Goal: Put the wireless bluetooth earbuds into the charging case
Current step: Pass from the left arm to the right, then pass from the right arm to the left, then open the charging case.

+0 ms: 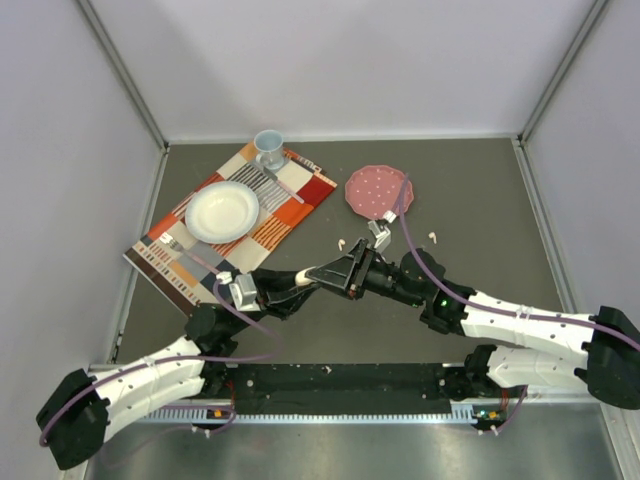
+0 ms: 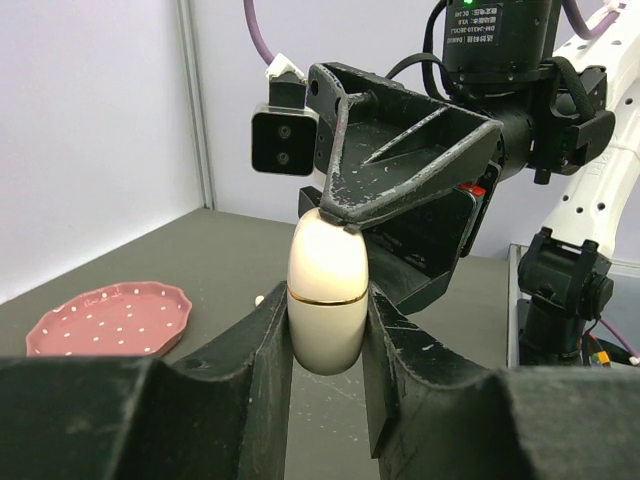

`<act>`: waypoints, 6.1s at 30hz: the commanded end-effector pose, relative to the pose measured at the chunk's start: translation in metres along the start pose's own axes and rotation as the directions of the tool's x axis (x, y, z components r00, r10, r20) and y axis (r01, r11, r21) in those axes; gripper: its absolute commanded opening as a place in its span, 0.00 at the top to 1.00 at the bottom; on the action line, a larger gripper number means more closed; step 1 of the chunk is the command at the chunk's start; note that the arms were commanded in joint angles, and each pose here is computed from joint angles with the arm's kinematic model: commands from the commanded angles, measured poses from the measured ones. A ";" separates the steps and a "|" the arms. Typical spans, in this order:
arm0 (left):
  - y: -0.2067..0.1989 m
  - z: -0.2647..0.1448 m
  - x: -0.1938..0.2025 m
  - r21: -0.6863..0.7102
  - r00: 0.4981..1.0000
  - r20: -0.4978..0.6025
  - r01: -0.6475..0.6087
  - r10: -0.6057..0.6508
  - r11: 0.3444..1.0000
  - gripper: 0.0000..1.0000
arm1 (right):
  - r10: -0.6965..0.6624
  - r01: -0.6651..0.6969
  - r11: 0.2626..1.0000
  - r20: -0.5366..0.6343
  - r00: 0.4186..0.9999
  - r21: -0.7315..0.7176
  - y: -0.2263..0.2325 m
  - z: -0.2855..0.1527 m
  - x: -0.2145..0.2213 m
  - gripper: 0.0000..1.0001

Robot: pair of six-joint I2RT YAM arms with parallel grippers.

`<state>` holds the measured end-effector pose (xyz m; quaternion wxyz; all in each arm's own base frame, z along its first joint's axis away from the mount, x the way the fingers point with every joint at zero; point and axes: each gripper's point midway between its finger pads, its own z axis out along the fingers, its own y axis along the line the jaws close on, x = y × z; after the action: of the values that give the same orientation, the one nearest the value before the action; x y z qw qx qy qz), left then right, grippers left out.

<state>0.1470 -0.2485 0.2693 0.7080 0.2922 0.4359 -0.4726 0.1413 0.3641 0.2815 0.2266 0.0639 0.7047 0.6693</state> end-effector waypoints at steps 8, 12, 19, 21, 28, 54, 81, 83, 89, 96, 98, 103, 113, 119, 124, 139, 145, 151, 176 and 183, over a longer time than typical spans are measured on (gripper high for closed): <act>0.002 0.001 -0.021 -0.022 0.996 0.086 -0.012 0.013 1.000 0.58 | 0.022 -0.019 0.997 0.041 0.999 -0.071 0.016 -0.004 -0.008 0.79; 0.003 0.001 -0.021 -0.023 0.996 0.086 -0.010 0.012 1.000 0.59 | 0.030 -0.027 0.997 0.043 0.999 -0.078 0.017 -0.004 -0.009 0.79; 0.002 0.002 -0.018 -0.015 0.997 0.071 -0.005 0.006 1.000 0.62 | 0.030 -0.026 0.995 0.040 0.999 -0.096 0.020 -0.005 -0.008 0.78; 0.001 0.002 -0.016 -0.010 0.998 0.061 0.000 0.000 1.000 0.55 | 0.028 -0.023 0.994 0.043 0.999 -0.107 0.023 -0.005 -0.009 0.78; 0.002 0.003 -0.014 -0.014 0.998 0.058 0.000 0.000 1.000 0.54 | 0.028 -0.023 0.993 0.046 0.999 -0.112 0.024 -0.006 -0.010 0.78; 0.003 0.006 -0.022 -0.013 0.996 0.093 -0.005 0.006 1.000 0.59 | 0.047 -0.045 0.995 0.016 0.999 -0.093 0.017 0.000 -0.005 0.78; 0.002 0.005 -0.019 -0.014 0.997 0.081 -0.002 0.003 1.000 0.63 | 0.047 -0.046 0.997 0.009 0.999 -0.069 0.012 0.003 -0.005 0.78; 0.003 0.005 -0.017 -0.015 0.997 0.076 0.000 0.001 1.000 0.61 | 0.046 -0.044 0.996 0.015 0.999 -0.084 0.014 0.001 -0.006 0.78; 0.003 0.005 -0.015 -0.018 0.998 0.066 0.003 -0.002 1.000 0.55 | 0.022 -0.019 0.996 0.028 0.999 -0.086 0.018 -0.001 -0.009 0.78; 0.003 0.006 -0.015 -0.017 0.998 0.064 0.003 -0.002 1.000 0.59 | 0.013 -0.009 0.996 0.038 0.999 -0.091 0.020 -0.003 -0.010 0.78; 0.003 0.006 -0.015 -0.015 0.998 0.064 0.006 -0.005 1.000 0.59 | 0.011 -0.007 0.996 0.039 0.999 -0.094 0.020 -0.003 -0.010 0.78; 0.003 0.007 -0.015 -0.016 0.998 0.066 0.011 -0.009 1.000 0.59 | 0.014 -0.010 0.995 0.043 0.999 -0.095 0.019 -0.004 -0.011 0.78; 0.003 0.007 -0.017 -0.014 0.997 0.073 0.002 -0.001 1.000 0.75 | 0.025 -0.022 0.996 0.026 0.999 -0.085 0.015 -0.001 -0.008 0.78; 0.001 0.006 -0.017 -0.006 0.997 0.076 0.000 0.000 1.000 1.00 | 0.029 -0.028 0.997 0.016 0.999 -0.070 0.011 0.001 -0.006 0.77; 0.001 0.004 -0.020 -0.010 0.996 0.086 -0.005 0.006 1.000 1.00 | 0.020 -0.019 0.999 0.018 1.000 -0.040 0.007 0.002 -0.007 0.56; 0.015 -0.027 -0.022 -0.137 0.987 0.155 0.054 -0.033 0.989 1.00 | -0.645 0.636 0.761 0.046 0.763 0.124 0.022 -0.048 -0.047 0.01; -0.007 -0.022 -0.009 -0.006 0.993 0.109 0.042 -0.041 0.999 1.00 | -0.681 0.683 0.727 -0.045 0.730 0.070 0.025 -0.047 -0.033 0.01; -0.016 -0.017 -0.004 0.061 0.994 0.088 0.055 -0.060 0.997 1.00 | -0.692 0.696 0.718 -0.079 0.717 0.025 0.032 -0.041 -0.025 0.02; -0.025 -0.009 -0.006 0.114 0.997 0.051 0.054 -0.060 0.992 1.00 | -0.648 0.654 0.753 -0.092 0.756 0.075 0.018 -0.023 -0.024 0.02; -0.028 -0.006 -0.006 0.138 0.998 0.040 0.052 -0.058 0.989 1.00 | -0.629 0.632 0.766 -0.067 0.774 0.114 0.013 -0.022 -0.030 0.02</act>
<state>0.1285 -0.2479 0.2732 0.6949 0.2940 0.4068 -0.5150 0.1458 0.3299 0.2680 0.3851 -0.2007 0.7598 0.4838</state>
